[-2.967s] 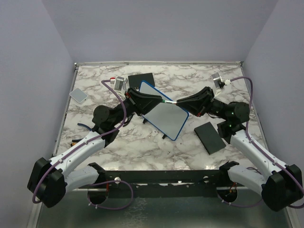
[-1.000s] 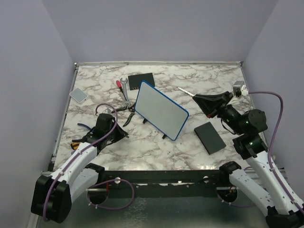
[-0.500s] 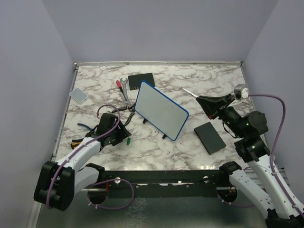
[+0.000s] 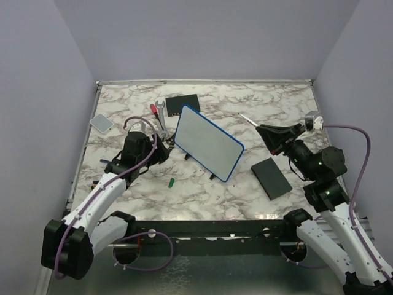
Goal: Write a sentence on the whiteboard
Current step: Place the pen cap at the center of the board, then adjust the whiteboard stand at the center of the board.
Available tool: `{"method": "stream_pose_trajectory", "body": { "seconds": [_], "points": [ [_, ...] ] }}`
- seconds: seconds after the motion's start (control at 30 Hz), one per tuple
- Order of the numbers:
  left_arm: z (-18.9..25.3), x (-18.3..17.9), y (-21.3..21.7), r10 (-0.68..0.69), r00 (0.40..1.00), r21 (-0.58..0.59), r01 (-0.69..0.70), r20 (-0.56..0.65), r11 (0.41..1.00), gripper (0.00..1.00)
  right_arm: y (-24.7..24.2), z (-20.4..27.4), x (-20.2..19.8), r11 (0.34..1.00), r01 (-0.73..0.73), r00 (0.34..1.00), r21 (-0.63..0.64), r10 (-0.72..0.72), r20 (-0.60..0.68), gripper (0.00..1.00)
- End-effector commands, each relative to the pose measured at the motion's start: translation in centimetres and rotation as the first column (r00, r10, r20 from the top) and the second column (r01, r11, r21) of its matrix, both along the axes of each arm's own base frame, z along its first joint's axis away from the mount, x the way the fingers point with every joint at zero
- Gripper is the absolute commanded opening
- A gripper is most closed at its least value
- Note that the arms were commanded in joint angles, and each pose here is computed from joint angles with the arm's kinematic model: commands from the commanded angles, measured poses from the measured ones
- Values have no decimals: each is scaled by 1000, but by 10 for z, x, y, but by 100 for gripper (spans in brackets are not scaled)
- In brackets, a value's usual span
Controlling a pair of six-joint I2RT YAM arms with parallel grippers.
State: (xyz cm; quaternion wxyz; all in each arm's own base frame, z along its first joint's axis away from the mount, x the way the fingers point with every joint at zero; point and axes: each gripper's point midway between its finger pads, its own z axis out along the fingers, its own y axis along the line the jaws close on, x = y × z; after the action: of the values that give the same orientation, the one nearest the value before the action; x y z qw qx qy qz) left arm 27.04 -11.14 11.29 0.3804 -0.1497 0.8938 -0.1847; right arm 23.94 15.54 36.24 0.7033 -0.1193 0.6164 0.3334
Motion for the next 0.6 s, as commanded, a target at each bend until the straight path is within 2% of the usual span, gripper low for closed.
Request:
{"method": "stream_pose_trajectory", "body": {
  "seconds": [0.0,0.13,0.3,0.43,0.57],
  "points": [
    [17,21,-40,-206,968,-4,209,144,978,81,-2,-4,2,1000,15,1000,20,-15,-13,1],
    [19,26,-86,-370,899,1,380,235,925,81,-1,-3,-1,999,6,1000,38,-6,-19,1],
    [-1,33,-114,-482,843,83,477,239,875,81,-4,3,-4,998,16,1000,57,-15,-21,1],
    [-32,38,-114,-501,847,134,483,180,865,70,-5,7,-7,997,13,1000,74,-12,-18,1],
    [-42,40,-110,-484,854,144,463,193,875,67,-5,10,-9,996,5,1000,84,-4,-16,1]
  ]
}}
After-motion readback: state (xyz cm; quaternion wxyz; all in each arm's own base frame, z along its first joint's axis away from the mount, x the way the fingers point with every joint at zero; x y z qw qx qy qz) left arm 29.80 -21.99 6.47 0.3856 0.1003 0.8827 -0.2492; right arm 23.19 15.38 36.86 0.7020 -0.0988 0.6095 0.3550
